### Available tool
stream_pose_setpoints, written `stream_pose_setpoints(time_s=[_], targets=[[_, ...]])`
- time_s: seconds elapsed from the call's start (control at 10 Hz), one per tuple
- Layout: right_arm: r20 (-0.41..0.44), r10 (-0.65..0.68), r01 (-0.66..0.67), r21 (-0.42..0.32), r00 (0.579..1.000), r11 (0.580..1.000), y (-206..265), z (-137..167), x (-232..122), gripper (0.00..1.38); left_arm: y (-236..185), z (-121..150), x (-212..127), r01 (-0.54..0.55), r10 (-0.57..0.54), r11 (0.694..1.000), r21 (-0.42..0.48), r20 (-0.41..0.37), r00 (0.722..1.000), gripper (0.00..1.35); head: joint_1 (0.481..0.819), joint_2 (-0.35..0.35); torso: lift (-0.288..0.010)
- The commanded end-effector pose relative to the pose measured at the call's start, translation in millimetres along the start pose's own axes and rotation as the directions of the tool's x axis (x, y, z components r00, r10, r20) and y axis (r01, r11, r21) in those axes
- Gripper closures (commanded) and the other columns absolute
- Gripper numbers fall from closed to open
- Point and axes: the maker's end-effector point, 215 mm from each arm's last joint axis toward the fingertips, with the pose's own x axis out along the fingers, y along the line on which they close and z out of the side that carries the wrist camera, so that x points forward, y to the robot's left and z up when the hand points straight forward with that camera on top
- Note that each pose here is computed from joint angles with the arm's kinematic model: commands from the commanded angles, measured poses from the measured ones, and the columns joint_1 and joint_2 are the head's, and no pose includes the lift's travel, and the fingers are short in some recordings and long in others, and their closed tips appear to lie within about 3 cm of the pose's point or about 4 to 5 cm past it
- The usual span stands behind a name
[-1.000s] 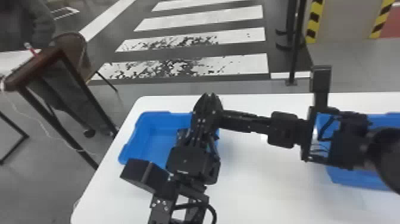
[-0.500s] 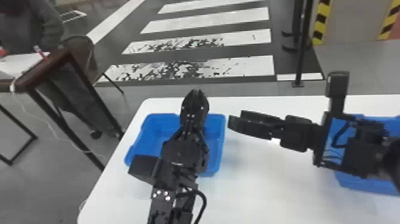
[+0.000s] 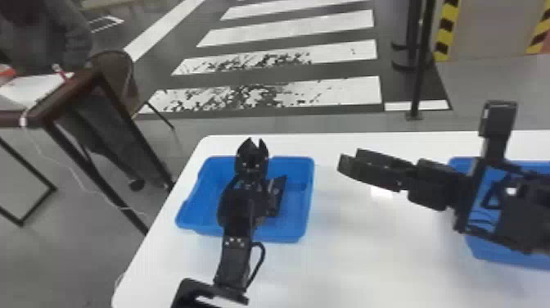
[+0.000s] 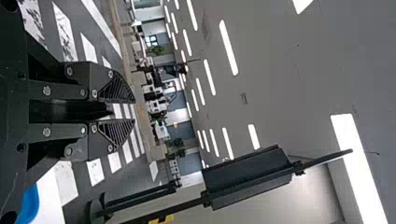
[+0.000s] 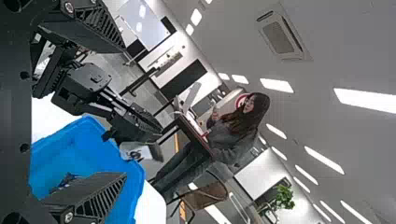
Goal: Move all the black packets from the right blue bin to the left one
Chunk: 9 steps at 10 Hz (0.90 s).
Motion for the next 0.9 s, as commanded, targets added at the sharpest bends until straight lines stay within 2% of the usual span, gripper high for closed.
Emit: stream_pose_setpoints(time_s=[0.0,0.2,0.3,0.4,0.6,0.8], targets=[[0.014,-0.061,0.062,-0.051,0.998,0.997,-14.1,6.3,-17.6,0.09,18.9,8.8,-11.8,-0.032,0.033,0.999,-0.012,0.048,0.998,0.04,0.687,0.32,-0.14],[0.056,-0.226,0.232,-0.138,0.972,0.963,-47.6,24.8,-65.5,0.09,26.5,27.1,-37.4,-0.069,0.088,0.983,-0.171,0.105,0.991,0.21,0.689,0.316,-0.14],[0.066,-0.349,0.355,-0.21,0.935,0.911,-69.0,39.2,-100.9,0.09,29.1,39.5,-52.8,-0.066,0.098,0.962,-0.265,0.112,0.989,0.16,0.694,0.291,-0.14],[0.083,-0.472,0.477,-0.257,0.878,0.841,-92.0,50.7,-137.9,0.08,34.6,53.2,-74.1,-0.065,0.111,0.938,-0.34,0.119,0.987,0.11,0.695,0.247,-0.14],[0.056,-0.672,0.663,-0.246,0.738,0.707,-139.4,42.8,-203.9,0.09,36.7,60.4,-101.5,-0.056,0.099,0.884,-0.464,0.068,0.993,0.11,0.695,0.149,-0.14],[0.019,-0.815,0.798,-0.217,0.579,0.562,-177.1,22.4,-257.5,0.09,17.3,51.3,-112.1,-0.011,0.004,0.876,-0.483,-0.016,1.0,0.11,0.695,0.072,-0.14]])
